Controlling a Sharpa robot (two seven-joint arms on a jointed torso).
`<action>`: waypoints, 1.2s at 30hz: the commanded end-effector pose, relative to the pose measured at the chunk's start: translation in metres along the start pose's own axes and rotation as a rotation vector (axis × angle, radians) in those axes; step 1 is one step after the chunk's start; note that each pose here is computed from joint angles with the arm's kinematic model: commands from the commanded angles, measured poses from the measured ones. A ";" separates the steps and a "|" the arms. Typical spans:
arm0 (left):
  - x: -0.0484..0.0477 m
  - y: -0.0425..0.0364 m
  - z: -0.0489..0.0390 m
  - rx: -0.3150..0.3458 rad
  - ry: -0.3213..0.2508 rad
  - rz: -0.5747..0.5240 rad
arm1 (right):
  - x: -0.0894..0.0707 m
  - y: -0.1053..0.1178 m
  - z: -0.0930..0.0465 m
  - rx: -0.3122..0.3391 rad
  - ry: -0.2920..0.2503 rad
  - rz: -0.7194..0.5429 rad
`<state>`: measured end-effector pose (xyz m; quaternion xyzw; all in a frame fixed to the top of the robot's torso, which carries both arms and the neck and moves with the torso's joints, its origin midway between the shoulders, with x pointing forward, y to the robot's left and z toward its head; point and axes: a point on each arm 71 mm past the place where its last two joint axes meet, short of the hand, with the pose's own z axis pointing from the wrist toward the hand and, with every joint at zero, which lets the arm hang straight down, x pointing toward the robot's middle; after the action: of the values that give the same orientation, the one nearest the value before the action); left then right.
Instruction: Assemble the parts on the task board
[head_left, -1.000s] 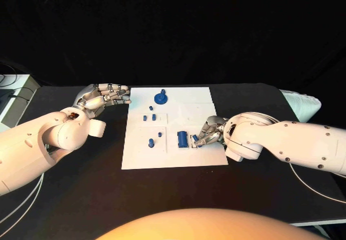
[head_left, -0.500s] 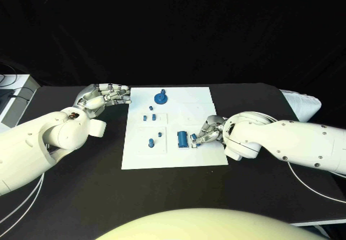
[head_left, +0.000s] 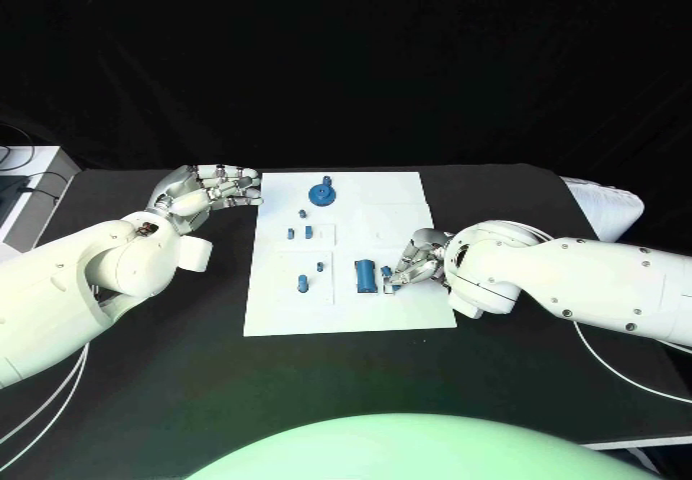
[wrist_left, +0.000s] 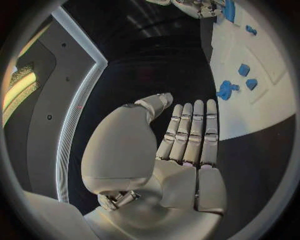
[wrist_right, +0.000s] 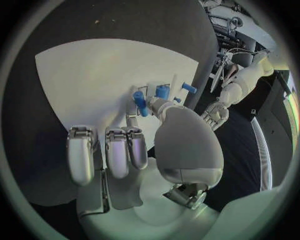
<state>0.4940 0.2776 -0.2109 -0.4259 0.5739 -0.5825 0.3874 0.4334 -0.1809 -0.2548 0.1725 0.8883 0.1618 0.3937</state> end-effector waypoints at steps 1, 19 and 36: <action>0.0021 -0.0007 0.0004 0.005 0.016 -0.011 | 0.002 0.001 0.000 -0.007 0.017 -0.025; 0.0022 -0.0003 0.0008 0.004 0.017 -0.011 | 0.003 0.001 -0.001 -0.018 0.012 -0.024; 0.0009 0.0002 0.0007 0.003 0.013 -0.010 | 0.005 0.001 -0.009 -0.046 -0.003 -0.017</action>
<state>0.4946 0.2786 -0.2118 -0.4271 0.5745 -0.5810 0.3874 0.4244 -0.1803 -0.2528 0.1642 0.8883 0.1723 0.3928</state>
